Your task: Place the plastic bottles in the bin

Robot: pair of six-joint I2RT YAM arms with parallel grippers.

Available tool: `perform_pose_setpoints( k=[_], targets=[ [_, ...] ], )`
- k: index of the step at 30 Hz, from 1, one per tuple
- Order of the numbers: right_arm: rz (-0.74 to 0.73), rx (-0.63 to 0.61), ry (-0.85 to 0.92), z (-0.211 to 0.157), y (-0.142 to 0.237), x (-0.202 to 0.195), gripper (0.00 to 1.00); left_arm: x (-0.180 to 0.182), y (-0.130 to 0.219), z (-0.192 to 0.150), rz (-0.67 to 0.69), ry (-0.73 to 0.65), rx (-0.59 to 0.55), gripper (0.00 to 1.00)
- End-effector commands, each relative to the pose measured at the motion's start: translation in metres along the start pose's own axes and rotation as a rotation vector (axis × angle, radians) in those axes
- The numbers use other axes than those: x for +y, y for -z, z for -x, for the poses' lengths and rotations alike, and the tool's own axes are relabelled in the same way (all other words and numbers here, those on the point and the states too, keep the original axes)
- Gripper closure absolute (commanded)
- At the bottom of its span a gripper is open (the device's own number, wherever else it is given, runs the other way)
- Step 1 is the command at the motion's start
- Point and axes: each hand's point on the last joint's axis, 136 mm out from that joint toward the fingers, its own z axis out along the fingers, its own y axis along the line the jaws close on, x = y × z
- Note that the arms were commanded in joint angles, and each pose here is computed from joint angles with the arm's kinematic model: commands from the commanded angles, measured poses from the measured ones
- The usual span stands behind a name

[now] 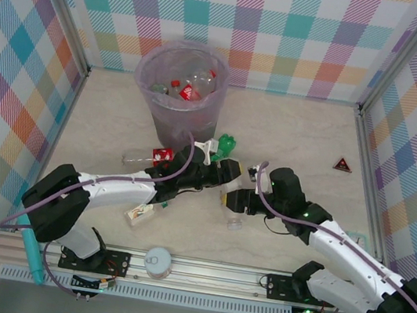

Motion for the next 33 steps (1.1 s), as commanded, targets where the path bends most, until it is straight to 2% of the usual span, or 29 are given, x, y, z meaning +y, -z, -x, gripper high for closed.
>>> perform_pose_setpoints(
  k=[1,3,7,10,12,15,17,20,23,26,28,33],
  targets=[
    [0.009,-0.067,0.093,0.023,0.007,0.013,0.47,-0.030,0.007,0.008,-0.064,0.014,-0.016,0.45],
    [-0.015,-0.070,0.100,0.022,0.014,0.012,0.38,-0.024,0.013,0.011,-0.033,0.012,-0.035,0.48],
    [-0.075,-0.069,0.120,0.021,0.035,0.013,0.13,-0.020,0.027,0.019,-0.017,0.018,-0.079,0.52],
    [-0.166,-0.113,0.136,0.037,0.061,0.011,0.05,-0.011,0.041,0.028,0.028,0.012,-0.120,0.54],
    [-0.211,-0.161,0.123,0.061,0.082,0.014,0.04,-0.007,0.051,0.035,0.044,0.015,-0.142,0.55],
    [-0.310,-0.304,0.056,0.120,0.110,0.016,0.03,-0.008,0.077,0.050,0.078,-0.004,-0.189,0.57],
    [-0.324,-0.376,0.002,0.157,0.112,0.019,0.03,-0.012,0.107,0.067,0.140,-0.053,-0.250,0.59],
    [-0.272,-0.464,-0.042,0.186,0.100,0.023,0.05,-0.018,0.161,0.094,0.297,-0.147,-0.361,0.64],
    [-0.190,-0.520,-0.076,0.171,0.085,0.012,0.05,-0.037,0.203,0.122,0.373,-0.226,-0.433,0.67],
    [-0.298,-0.493,-0.102,0.160,0.095,-0.011,0.04,-0.059,0.235,0.150,0.426,-0.306,-0.478,0.68],
    [-0.338,-0.428,-0.059,0.160,0.098,-0.011,0.04,-0.079,0.253,0.171,0.442,-0.370,-0.517,0.69],
    [-0.333,-0.430,-0.027,0.163,0.098,-0.010,0.04,-0.112,0.279,0.219,0.486,-0.480,-0.634,0.73]
  ],
)
